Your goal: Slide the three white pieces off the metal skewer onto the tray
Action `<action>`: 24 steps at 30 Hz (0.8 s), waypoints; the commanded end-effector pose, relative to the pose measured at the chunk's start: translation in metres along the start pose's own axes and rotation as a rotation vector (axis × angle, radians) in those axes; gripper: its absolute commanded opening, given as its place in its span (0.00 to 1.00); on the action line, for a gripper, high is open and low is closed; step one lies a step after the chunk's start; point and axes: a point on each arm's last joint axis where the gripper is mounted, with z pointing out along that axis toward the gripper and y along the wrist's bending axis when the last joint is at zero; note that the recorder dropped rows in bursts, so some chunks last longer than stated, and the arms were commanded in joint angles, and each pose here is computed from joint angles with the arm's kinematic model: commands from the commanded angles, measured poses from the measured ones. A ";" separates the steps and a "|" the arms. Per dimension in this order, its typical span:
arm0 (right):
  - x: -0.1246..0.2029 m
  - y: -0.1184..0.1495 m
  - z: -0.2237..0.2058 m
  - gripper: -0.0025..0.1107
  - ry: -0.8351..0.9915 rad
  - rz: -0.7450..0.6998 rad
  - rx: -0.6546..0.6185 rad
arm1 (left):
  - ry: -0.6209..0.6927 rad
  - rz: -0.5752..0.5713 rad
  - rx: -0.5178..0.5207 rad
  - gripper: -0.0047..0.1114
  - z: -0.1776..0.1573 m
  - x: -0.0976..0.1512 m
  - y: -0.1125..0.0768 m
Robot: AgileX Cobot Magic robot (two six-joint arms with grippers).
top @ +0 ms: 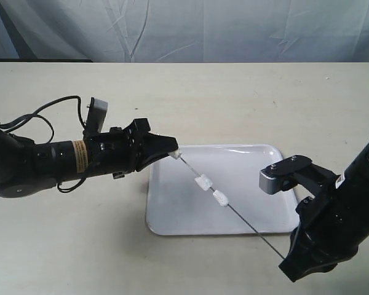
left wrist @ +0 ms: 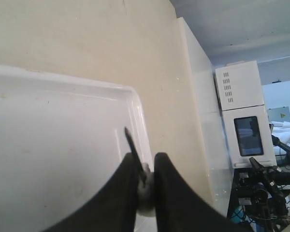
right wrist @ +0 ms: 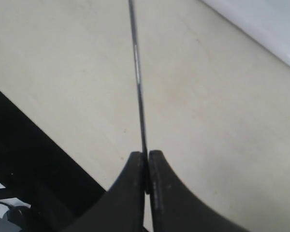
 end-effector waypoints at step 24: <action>0.011 0.000 0.000 0.02 0.096 -0.012 0.004 | -0.181 -0.061 -0.029 0.07 -0.022 -0.035 0.016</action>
